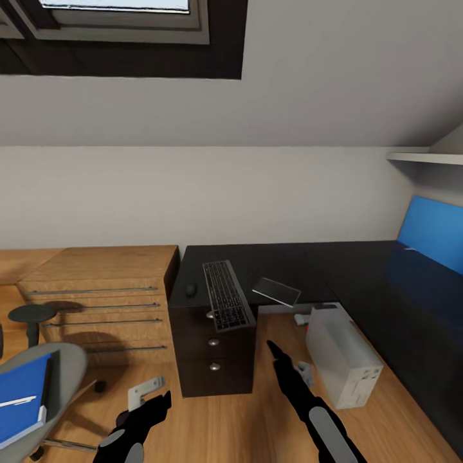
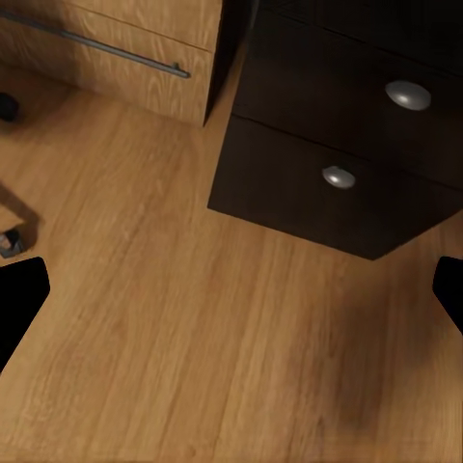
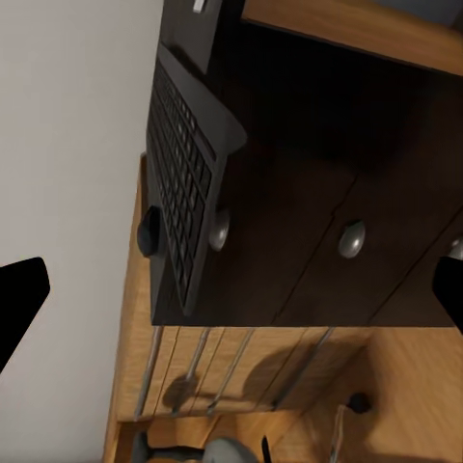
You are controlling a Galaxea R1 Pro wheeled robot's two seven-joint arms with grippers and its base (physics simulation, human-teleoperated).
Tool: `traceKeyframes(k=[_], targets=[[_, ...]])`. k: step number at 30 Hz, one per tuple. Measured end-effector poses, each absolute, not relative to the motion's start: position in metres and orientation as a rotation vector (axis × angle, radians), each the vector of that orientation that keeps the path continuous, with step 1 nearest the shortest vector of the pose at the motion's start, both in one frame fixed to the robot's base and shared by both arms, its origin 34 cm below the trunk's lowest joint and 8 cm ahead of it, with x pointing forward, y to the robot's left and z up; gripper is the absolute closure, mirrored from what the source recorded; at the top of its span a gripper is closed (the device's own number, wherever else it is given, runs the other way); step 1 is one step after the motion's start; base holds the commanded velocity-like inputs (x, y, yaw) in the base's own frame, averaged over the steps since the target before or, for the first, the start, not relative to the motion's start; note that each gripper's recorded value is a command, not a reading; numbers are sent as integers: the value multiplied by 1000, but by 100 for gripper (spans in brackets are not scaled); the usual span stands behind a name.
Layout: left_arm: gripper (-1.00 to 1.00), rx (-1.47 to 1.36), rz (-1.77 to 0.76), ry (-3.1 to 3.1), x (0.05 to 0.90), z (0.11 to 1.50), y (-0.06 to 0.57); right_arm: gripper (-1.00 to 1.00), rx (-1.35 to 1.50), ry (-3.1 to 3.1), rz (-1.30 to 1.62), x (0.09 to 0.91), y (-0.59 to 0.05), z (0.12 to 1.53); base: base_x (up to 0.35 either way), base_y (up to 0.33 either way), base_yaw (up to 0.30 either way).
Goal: In the bedroom, organize the workspace by keeping the computer under the desk, ensuring the monitor is on the desk, placing the keyboard on the desk next to the monitor, placing the mouse on the desk next to the keyboard, moving the folder from the swivel chair onto the desk next to the mouse, stacking the notebook on top of the folder with the pen on top of the notebook, and positioning the swivel chair next to the desk.
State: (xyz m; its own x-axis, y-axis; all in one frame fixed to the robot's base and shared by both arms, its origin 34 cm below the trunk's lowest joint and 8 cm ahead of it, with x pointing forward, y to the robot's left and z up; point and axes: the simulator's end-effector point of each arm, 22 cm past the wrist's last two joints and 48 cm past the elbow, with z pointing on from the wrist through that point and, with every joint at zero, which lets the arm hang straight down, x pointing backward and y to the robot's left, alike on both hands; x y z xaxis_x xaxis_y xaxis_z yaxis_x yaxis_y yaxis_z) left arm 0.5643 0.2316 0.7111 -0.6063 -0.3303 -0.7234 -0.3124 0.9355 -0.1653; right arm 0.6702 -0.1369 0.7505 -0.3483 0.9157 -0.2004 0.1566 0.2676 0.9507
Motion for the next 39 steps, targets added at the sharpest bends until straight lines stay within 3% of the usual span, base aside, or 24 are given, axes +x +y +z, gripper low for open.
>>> traceKeyframes(k=[10,39], targets=[[-100,-450,-27,2265,564,710,231,-100,1009,1727,1154,667,-135,742,178,50,0],[-100,-445,-35,2266,561,676,227,-100,970,1682,1216,666,-124,724,3,1,0]])
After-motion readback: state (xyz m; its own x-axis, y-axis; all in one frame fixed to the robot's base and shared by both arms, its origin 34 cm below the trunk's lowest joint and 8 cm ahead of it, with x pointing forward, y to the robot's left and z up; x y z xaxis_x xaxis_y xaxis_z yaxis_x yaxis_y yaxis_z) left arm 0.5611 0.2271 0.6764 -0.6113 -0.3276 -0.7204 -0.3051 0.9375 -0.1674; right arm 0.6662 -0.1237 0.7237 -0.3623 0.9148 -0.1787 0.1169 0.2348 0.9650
